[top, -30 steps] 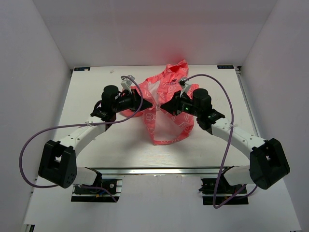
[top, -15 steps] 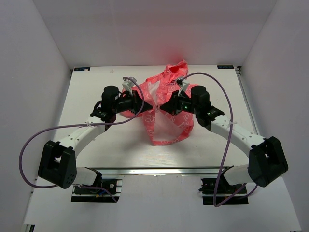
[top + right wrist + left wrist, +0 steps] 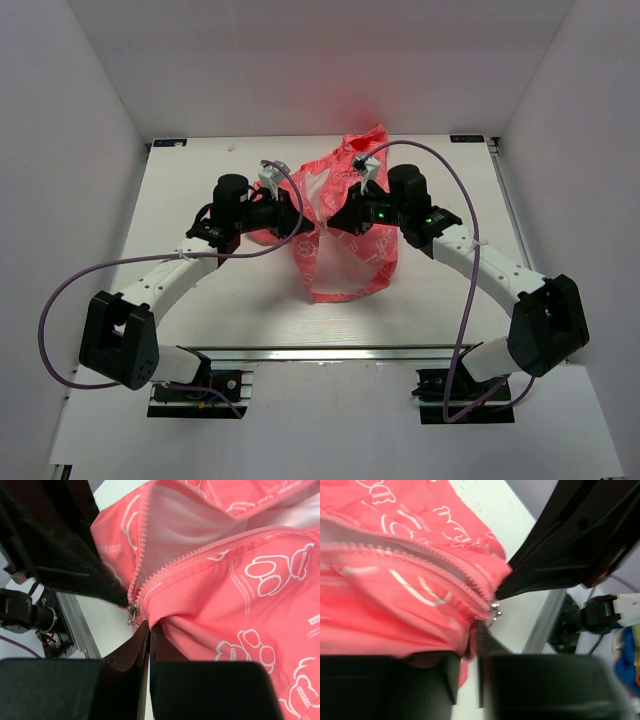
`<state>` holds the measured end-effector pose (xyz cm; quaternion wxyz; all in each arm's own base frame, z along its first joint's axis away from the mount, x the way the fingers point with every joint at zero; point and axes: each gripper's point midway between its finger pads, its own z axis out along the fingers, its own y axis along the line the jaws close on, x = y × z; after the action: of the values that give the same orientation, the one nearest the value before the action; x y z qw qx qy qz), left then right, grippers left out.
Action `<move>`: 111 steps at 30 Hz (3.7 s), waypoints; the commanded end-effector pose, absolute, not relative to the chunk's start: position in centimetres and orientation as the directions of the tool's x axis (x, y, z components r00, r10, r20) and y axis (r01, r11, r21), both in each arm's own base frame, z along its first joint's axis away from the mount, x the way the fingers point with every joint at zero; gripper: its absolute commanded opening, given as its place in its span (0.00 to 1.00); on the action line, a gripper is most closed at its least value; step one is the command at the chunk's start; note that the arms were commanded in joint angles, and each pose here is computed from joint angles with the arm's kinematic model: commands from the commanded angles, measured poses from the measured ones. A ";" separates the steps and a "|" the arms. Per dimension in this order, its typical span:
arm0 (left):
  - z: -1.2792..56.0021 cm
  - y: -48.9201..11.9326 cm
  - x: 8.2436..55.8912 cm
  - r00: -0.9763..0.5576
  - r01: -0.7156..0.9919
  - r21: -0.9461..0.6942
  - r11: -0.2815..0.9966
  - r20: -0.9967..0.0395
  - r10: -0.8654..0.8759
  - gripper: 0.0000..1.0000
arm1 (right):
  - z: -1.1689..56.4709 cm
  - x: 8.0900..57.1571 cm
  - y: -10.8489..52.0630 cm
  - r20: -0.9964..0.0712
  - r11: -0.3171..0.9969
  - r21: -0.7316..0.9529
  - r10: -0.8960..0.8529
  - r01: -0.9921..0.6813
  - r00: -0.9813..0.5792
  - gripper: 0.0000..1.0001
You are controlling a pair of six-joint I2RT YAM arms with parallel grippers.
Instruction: Zip up the jacket
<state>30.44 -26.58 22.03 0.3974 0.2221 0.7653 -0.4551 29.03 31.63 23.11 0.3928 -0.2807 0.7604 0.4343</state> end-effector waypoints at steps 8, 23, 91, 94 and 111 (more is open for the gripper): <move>24.8 -28.5 28.7 -0.591 0.745 -0.594 0.304 -0.799 -0.114 0.64 | 24.1 28.6 32.4 -0.859 0.404 0.422 -0.107 -0.812 -0.500 0.00; 24.0 -29.1 28.6 -0.632 0.722 -0.643 0.256 -0.763 -0.134 0.21 | 24.1 28.8 32.5 -0.845 0.418 0.465 -0.054 -0.780 -0.532 0.00; 24.9 -26.4 29.7 -0.620 0.665 -0.664 0.341 -0.746 -0.244 0.20 | 25.4 27.8 33.4 -0.837 0.331 0.506 -0.034 -0.797 -0.545 0.00; 24.7 -26.3 29.7 -0.621 0.661 -0.664 0.349 -0.746 -0.243 0.04 | 25.1 27.9 33.4 -0.832 0.341 0.510 -0.037 -0.790 -0.553 0.00; 21.8 -26.9 26.9 -0.727 0.641 -0.720 0.266 -0.680 -0.090 0.00 | 27.4 28.6 33.6 -0.888 0.316 0.426 -0.036 -0.848 -0.459 0.00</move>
<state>28.44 -26.42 22.87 0.3683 0.1688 0.7232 -0.5594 27.83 32.58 22.67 0.3563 -0.2827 0.7547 0.4729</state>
